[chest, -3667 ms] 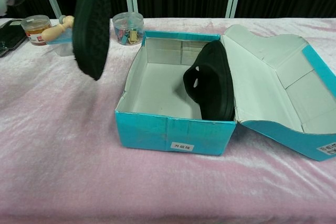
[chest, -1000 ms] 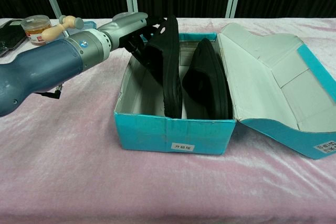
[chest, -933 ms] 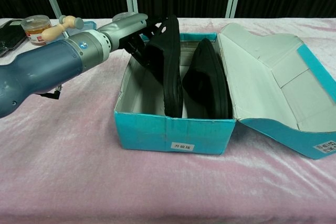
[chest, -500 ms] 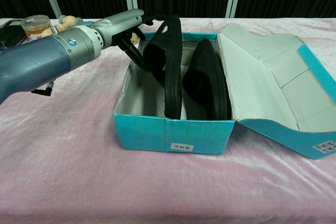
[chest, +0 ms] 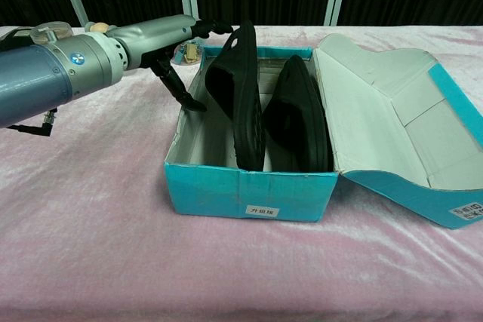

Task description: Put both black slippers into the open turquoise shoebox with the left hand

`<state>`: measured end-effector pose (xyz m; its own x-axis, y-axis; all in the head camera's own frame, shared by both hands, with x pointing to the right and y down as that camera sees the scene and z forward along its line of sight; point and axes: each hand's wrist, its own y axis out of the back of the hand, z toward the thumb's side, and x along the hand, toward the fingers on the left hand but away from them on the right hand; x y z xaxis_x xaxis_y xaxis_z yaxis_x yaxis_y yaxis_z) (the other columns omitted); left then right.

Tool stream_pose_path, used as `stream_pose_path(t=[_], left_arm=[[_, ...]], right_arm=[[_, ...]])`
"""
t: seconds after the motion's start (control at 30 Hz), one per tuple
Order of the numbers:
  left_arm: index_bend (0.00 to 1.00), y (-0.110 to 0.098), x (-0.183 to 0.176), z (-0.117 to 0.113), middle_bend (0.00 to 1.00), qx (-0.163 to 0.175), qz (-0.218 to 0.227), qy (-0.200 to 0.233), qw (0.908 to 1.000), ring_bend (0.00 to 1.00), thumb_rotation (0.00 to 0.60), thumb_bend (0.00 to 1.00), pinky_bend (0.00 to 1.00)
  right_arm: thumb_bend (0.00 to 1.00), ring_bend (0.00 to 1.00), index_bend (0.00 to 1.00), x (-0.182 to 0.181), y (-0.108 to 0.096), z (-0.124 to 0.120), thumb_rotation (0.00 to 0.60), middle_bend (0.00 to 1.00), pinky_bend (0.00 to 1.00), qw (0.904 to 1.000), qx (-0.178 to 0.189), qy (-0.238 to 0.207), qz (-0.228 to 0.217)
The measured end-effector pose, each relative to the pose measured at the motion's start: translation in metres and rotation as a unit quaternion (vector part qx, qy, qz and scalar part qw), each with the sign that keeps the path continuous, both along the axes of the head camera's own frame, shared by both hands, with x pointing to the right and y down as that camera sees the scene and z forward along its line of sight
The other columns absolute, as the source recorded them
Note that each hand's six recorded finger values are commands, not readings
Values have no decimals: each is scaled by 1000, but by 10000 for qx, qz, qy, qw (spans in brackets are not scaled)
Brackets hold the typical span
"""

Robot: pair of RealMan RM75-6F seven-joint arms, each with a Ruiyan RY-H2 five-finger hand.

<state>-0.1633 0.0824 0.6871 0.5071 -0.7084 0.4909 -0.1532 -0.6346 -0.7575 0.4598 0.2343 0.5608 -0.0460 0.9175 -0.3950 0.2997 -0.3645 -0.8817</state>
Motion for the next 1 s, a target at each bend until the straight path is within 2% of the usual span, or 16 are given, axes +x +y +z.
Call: stream_pose_path(t=[0.33, 0.47, 0.7, 0.87, 1.0], left_arm=[[0, 0, -21, -36, 9, 493, -105, -90, 9987, 0, 600, 0, 3], [45, 2, -24, -51, 104, 810, -106, -16, 9967, 53, 600, 0, 57], [136, 22, -11, -71, 198, 1465, 364, 65, 9885, 132, 600, 0, 107], [138, 33, 0, -68, 212, 1508, 598, -47, 9867, 139, 600, 0, 113], [139, 37, 6, -61, 213, 1418, 696, -185, 9873, 139, 600, 0, 113]], right_arm=[[182, 0, 0, 0, -1, 1, 600, 64, 73, 10000, -11, 3, -10], [182, 0, 0, -1, -1, 1, 600, 64, 73, 10000, -8, -14, -5], [182, 0, 0, -2, -2, 3, 600, 64, 73, 10000, -18, -35, -20], [181, 0, 0, 0, -1, 2, 600, 64, 73, 10000, 0, -40, 11], [182, 0, 0, 2, 0, 1, 600, 64, 73, 10000, -1, -49, 25]])
